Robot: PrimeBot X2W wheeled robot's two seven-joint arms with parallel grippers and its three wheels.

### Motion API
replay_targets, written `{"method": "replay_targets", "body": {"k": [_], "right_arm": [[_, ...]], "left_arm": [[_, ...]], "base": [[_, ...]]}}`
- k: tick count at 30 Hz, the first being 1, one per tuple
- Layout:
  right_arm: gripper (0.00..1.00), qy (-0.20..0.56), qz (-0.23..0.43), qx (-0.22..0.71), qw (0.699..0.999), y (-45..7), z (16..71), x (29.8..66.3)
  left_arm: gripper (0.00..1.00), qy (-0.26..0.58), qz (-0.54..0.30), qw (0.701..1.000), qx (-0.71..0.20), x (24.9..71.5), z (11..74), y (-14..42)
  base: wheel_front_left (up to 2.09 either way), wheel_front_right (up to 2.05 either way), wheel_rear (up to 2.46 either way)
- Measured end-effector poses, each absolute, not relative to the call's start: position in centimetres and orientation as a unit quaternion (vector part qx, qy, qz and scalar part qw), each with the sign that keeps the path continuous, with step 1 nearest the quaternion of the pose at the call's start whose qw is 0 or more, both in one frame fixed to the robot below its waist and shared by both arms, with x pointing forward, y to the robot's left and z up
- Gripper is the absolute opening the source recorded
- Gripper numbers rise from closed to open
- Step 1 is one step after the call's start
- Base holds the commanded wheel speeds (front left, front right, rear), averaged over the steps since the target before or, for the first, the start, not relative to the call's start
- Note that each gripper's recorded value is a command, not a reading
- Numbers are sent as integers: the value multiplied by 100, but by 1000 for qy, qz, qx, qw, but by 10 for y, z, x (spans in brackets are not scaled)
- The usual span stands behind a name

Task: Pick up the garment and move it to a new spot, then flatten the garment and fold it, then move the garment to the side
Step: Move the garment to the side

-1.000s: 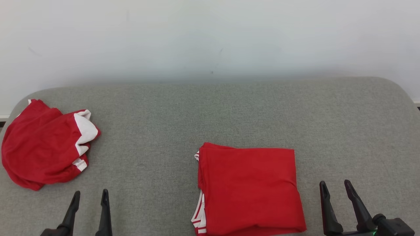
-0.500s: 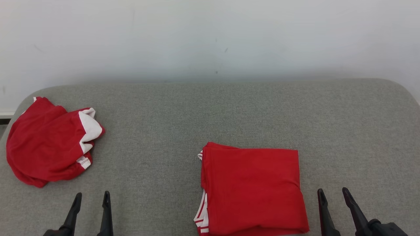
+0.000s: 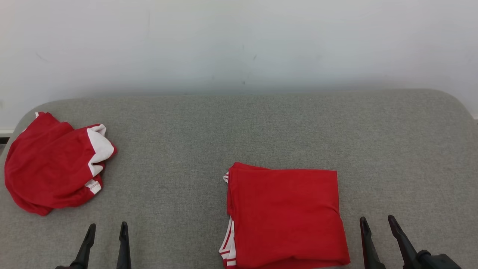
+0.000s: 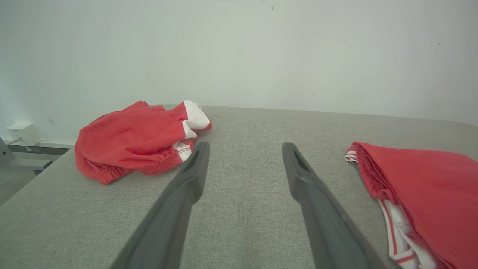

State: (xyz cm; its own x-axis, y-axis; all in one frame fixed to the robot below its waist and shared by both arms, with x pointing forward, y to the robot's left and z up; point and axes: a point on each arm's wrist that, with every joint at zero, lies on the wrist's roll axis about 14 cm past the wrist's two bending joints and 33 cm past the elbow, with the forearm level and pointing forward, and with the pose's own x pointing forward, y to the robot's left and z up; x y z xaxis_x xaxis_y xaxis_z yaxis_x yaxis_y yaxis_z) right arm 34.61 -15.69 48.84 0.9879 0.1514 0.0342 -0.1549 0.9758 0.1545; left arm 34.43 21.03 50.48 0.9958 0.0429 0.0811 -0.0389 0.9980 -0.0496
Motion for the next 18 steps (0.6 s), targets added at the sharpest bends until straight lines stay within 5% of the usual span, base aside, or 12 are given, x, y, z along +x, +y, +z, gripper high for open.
{"method": "replay_targets", "body": {"k": [18], "right_arm": [[100, -4, 135, 29, 990, -135, 506, 412]], "left_arm": [[100, -33, 22, 999, -31, 356, 499, 211]], "base": [[0, 0, 0]]}}
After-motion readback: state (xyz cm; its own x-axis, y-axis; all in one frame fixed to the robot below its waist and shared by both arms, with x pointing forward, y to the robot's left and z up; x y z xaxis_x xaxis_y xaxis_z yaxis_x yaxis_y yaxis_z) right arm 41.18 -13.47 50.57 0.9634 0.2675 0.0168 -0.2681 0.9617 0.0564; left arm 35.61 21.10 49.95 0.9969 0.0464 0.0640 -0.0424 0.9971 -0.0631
